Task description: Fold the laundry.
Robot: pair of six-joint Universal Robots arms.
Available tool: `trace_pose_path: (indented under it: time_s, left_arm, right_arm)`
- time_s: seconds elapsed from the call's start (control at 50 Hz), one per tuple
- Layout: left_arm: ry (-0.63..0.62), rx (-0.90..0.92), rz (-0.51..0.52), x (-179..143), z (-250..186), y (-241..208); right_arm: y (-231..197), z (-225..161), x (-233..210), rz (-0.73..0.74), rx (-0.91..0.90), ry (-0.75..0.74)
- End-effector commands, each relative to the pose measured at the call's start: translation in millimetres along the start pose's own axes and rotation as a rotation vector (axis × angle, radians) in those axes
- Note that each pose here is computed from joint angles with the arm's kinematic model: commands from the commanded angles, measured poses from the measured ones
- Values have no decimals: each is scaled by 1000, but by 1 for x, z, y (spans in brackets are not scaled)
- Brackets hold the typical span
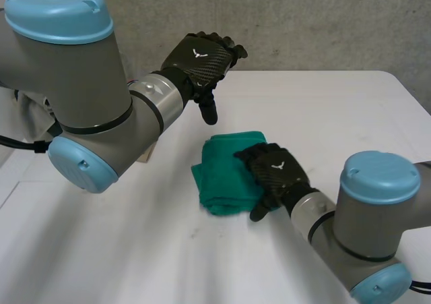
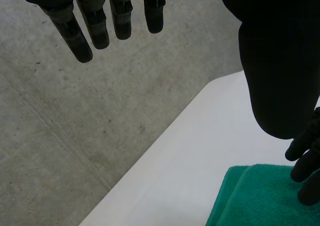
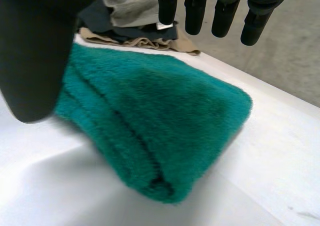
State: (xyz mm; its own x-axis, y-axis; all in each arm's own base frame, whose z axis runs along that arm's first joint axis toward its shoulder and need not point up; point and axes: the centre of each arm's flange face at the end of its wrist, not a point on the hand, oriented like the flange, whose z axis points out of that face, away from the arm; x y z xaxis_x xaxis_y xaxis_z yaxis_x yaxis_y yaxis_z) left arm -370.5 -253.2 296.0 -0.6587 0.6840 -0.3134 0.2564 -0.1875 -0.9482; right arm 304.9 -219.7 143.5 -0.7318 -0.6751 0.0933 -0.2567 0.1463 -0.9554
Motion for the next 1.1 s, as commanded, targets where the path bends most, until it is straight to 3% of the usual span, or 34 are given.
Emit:
trace_pose_path:
  time_s: [0.02, 0.34, 0.74, 0.9, 0.98, 1.1]
  left_arm:
    - [4, -16, 3, -1, 0, 8]
    - [14, 16, 17, -1, -5, 0]
    - [5, 14, 15, -5, -4, 3]
    - [6, 20, 15, -7, -6, 1]
    - [-1, 23, 14, -11, -8, -1]
    - [-8, 28, 9, -13, -8, 0]
  right_arm:
    - [-14, -1, 42, 137, 37, 116]
    - [18, 3, 34, 235, -97, 34]
    - [35, 49, 42, 135, -51, 97]
    - [-2, 67, 89, 135, 144, 296]
    - [-21, 86, 137, 120, 258, 406]
    - [-19, 109, 226, 137, 251, 564]
